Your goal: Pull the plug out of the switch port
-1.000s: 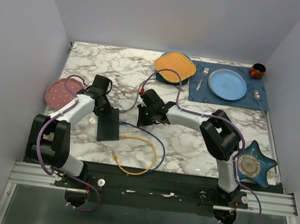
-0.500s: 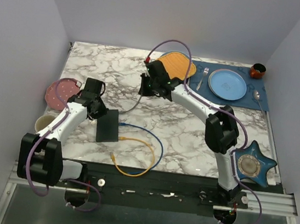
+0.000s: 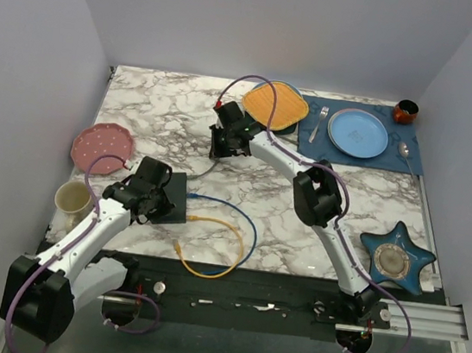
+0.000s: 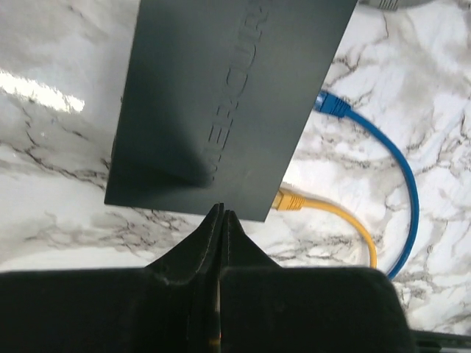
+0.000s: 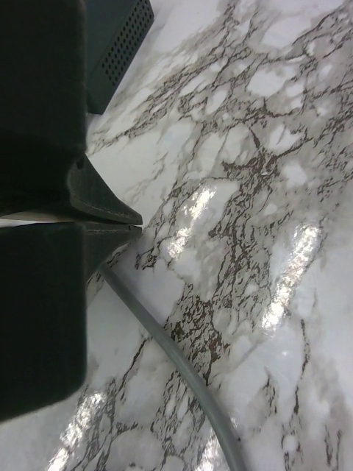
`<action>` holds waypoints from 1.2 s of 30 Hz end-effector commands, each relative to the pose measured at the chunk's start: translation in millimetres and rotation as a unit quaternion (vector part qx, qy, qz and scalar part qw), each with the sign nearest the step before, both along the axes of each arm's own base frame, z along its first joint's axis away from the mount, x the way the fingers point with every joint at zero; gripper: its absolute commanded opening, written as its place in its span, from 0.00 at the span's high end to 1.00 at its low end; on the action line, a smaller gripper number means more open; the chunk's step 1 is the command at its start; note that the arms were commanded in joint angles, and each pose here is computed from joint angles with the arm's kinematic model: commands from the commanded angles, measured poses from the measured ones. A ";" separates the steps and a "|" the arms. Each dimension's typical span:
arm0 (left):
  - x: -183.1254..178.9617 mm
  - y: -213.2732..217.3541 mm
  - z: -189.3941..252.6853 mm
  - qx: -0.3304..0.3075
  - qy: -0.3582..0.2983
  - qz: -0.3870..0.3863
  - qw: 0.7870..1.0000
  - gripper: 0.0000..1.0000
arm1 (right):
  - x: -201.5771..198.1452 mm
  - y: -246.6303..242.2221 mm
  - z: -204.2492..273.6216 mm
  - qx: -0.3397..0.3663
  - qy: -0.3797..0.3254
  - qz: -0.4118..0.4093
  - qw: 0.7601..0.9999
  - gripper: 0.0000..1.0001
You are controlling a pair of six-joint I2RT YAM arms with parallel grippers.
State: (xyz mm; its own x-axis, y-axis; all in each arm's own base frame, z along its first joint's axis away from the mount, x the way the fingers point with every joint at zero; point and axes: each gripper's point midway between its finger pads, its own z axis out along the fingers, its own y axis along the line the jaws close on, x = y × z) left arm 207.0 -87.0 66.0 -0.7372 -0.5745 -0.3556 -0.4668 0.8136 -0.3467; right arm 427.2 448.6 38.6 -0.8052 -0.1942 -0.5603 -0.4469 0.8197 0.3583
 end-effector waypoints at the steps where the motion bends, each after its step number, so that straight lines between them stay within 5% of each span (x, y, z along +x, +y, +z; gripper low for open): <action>1: -20.6 -1.5 -3.4 -0.013 0.019 0.022 0.999 0.93 | -10.9 11.6 -3.3 0.018 0.031 0.016 0.999 0.90; 18: -41.1 -10.9 -44.4 -0.029 0.097 0.042 0.994 1.00 | -52.0 -25.4 -26.6 -0.017 0.070 0.020 0.997 0.90; 26: -36.9 -2.2 -60.7 0.023 0.152 0.048 0.987 1.00 | -85.4 -45.9 -33.2 -0.033 0.104 0.047 0.993 0.90; 36: 19.1 -5.7 -54.7 0.060 0.164 0.032 0.984 1.00 | -117.7 -69.3 -40.1 -0.051 0.124 0.061 0.989 0.90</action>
State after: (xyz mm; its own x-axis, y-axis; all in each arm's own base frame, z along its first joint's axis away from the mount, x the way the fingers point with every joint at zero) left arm 181.3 -98.1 14.2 -0.7876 -0.6126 -0.0673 -0.6095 0.7904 -0.0620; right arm 348.8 401.5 23.0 -0.8559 -0.2643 -0.4444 -0.4568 0.7892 0.4105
